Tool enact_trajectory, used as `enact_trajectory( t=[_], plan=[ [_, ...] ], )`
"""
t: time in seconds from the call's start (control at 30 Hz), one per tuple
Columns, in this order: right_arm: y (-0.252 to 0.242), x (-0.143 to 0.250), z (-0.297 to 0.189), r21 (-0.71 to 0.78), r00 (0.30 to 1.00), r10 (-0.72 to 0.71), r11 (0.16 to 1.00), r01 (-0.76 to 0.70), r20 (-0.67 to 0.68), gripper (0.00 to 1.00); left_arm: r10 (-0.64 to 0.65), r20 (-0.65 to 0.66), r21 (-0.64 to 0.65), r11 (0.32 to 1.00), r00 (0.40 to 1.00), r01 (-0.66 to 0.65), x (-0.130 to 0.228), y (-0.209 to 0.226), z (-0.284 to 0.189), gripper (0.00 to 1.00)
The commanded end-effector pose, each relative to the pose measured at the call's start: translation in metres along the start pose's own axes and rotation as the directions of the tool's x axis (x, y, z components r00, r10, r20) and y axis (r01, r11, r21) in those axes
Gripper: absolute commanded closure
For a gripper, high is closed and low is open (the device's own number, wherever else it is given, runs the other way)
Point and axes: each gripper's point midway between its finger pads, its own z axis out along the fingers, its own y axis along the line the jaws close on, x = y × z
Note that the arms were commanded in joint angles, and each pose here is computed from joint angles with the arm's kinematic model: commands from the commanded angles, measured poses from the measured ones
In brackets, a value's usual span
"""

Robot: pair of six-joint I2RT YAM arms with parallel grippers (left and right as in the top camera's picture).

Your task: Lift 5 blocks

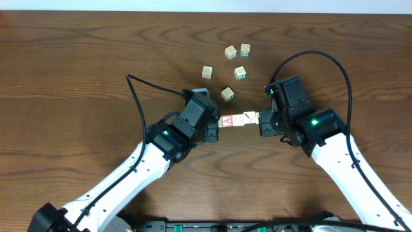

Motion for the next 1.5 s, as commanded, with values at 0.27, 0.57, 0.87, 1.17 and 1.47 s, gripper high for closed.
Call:
enact_trajectory(
  t=[0.27, 0.57, 0.87, 1.17, 1.47],
  plan=[
    [0.0778, 0.0113, -0.0203, -0.342, 0.995, -0.085, 0.938, 0.065, -0.045, 0.99, 0.078, 0.002, 0.309, 0.948, 0.997, -0.075, -0.0105, -0.081, -0.0363, 0.93],
    [0.0751, 0.0135, -0.0195, -0.328, 0.995, -0.084, 0.942, 0.062, -0.055, 0.99, 0.081, 0.004, 0.31, 0.948, 0.997, -0.079, -0.0122, -0.0824, -0.0383, 0.93],
    [0.0751, 0.0136, -0.0195, -0.328, 0.995, -0.084, 0.943, 0.062, -0.055, 0.99, 0.086, 0.002, 0.307, 0.948, 0.996, -0.082, -0.012, -0.0822, -0.0394, 0.93],
    [0.0751, 0.0136, -0.0195, -0.328, 0.995, -0.084, 0.943, 0.062, -0.055, 0.99, 0.094, 0.011, 0.298, 0.95, 0.995, -0.093, -0.0163, -0.0833, -0.044, 0.93],
    [0.0751, 0.0136, -0.0195, -0.328, 0.995, -0.084, 0.943, 0.062, -0.055, 0.99, 0.094, 0.006, 0.293, 0.952, 0.996, -0.092, -0.0152, -0.0821, -0.0437, 0.93]
  ],
)
